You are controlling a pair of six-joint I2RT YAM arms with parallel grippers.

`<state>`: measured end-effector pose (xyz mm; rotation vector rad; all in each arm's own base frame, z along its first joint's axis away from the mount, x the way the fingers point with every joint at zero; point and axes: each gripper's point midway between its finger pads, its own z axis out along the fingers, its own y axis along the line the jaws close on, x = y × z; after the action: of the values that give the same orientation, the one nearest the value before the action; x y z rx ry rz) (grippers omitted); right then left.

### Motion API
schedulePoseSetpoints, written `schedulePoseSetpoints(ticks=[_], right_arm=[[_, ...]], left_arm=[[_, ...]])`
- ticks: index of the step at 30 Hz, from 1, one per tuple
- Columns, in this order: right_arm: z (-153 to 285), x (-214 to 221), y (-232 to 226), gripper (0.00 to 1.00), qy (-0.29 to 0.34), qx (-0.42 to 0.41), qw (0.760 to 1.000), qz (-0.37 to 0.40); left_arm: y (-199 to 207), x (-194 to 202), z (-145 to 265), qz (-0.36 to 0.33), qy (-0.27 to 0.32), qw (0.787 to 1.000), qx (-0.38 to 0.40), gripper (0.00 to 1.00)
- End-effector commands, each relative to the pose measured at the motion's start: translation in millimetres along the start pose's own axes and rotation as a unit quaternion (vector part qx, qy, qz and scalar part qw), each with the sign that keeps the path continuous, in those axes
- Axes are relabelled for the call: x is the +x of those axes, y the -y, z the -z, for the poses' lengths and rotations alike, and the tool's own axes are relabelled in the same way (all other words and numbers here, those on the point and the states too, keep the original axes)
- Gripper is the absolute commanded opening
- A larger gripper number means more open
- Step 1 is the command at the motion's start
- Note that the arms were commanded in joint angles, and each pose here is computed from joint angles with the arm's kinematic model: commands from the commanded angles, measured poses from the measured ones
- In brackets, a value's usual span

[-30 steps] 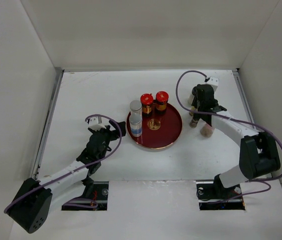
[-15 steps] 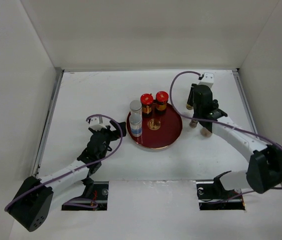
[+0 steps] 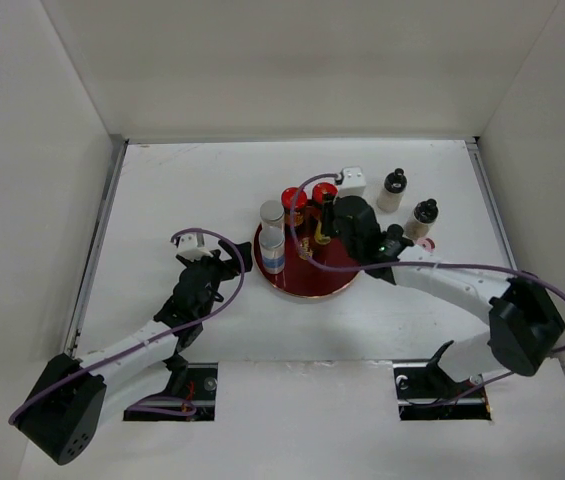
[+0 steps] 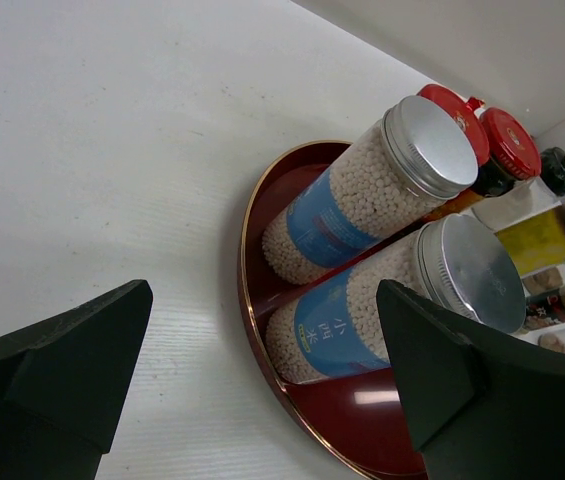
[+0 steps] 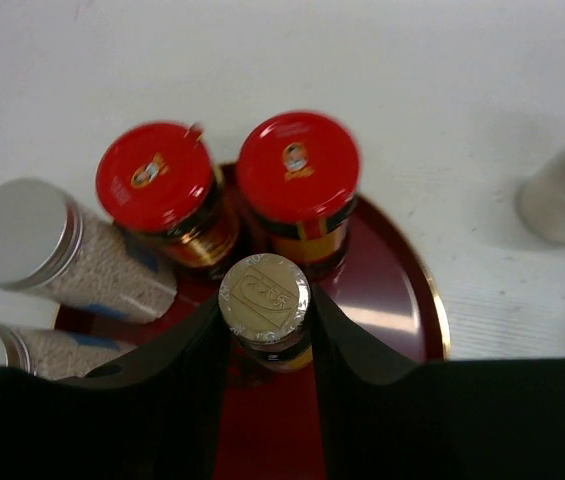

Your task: Organize the condiment bottles

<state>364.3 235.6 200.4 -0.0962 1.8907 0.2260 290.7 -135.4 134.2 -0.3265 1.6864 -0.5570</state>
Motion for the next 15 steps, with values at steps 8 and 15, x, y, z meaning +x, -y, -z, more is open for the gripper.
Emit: schedulePoseSetpoints(ticks=[8, 15], right_arm=[[-27.2, -19.3, -79.2, 0.28, 0.046, -0.06, 0.997, -0.012], [-36.1, -10.0, -86.6, 0.3, 0.046, -0.055, 0.997, -0.003]], left_arm=[[12.9, -19.1, -1.0, 0.012, 0.031, 0.999, 0.021, 1.0], [11.5, -18.2, -1.4, 0.014, 0.03, 0.999, 0.02, 1.0]])
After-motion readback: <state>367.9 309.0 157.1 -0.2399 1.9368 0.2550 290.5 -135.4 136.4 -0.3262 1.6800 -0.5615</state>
